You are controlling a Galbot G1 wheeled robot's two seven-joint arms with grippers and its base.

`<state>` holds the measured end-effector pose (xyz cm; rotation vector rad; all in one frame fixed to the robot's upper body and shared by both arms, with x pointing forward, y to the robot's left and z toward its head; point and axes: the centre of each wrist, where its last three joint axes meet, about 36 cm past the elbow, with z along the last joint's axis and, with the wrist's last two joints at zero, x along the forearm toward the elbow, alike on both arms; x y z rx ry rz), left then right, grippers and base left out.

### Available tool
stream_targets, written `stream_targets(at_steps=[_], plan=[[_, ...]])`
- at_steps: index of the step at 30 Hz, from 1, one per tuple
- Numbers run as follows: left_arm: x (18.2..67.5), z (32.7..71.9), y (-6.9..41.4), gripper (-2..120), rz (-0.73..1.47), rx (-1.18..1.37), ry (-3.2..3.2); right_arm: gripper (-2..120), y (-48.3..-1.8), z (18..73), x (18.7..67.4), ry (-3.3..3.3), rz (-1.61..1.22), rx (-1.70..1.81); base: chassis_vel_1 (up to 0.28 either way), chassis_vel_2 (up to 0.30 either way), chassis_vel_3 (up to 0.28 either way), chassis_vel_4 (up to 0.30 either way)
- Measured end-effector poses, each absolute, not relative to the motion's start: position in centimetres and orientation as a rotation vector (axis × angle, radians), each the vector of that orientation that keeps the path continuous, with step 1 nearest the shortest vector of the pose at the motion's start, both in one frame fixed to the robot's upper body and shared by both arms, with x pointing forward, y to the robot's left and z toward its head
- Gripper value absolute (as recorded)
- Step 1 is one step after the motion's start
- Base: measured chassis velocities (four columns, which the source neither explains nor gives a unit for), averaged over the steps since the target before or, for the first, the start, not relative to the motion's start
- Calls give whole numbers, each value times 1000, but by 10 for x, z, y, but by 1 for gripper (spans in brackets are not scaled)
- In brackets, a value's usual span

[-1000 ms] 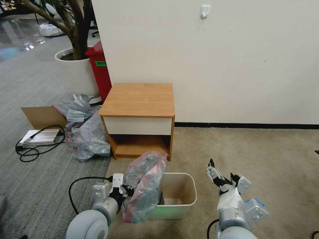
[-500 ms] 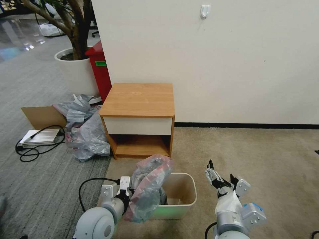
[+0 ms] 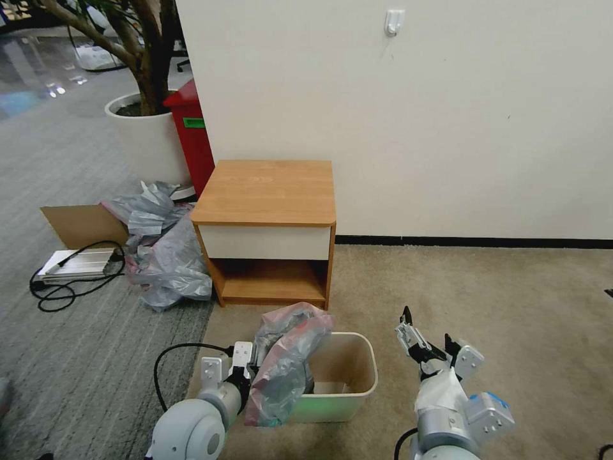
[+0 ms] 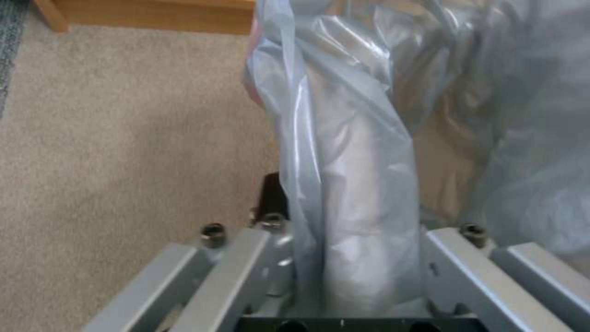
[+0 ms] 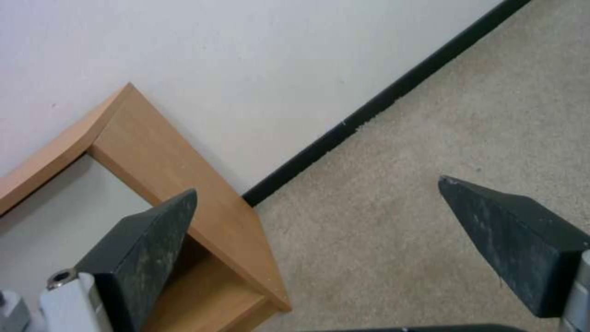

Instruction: Pick up the garbage bag from the table and place it over the trash can.

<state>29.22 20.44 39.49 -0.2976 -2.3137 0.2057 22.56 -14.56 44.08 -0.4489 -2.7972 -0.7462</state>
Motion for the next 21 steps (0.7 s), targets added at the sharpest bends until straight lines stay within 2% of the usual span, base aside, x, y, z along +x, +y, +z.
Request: stream_targets(at_steps=[5,12,17,19,21], plan=[[292,395,204,4,198,-277,-2316,100,-143,441,225,-2796,-744,-437,0,0,0,0],[289,396,202,4,164,-234,-2364,100,-136,442,221,-2794,-735,-352,0,0,0,0],[281,398,198,4,26,-162,-2593,100,-130,457,209,-2761,-795,87,0,0,0,0],[275,402,197,4,-109,-145,-2734,100,-121,474,209,-2635,-910,311,0,0,0,0],[273,403,196,4,-156,-142,-2770,100,-118,477,210,-2599,-937,356,0,0,0,0]])
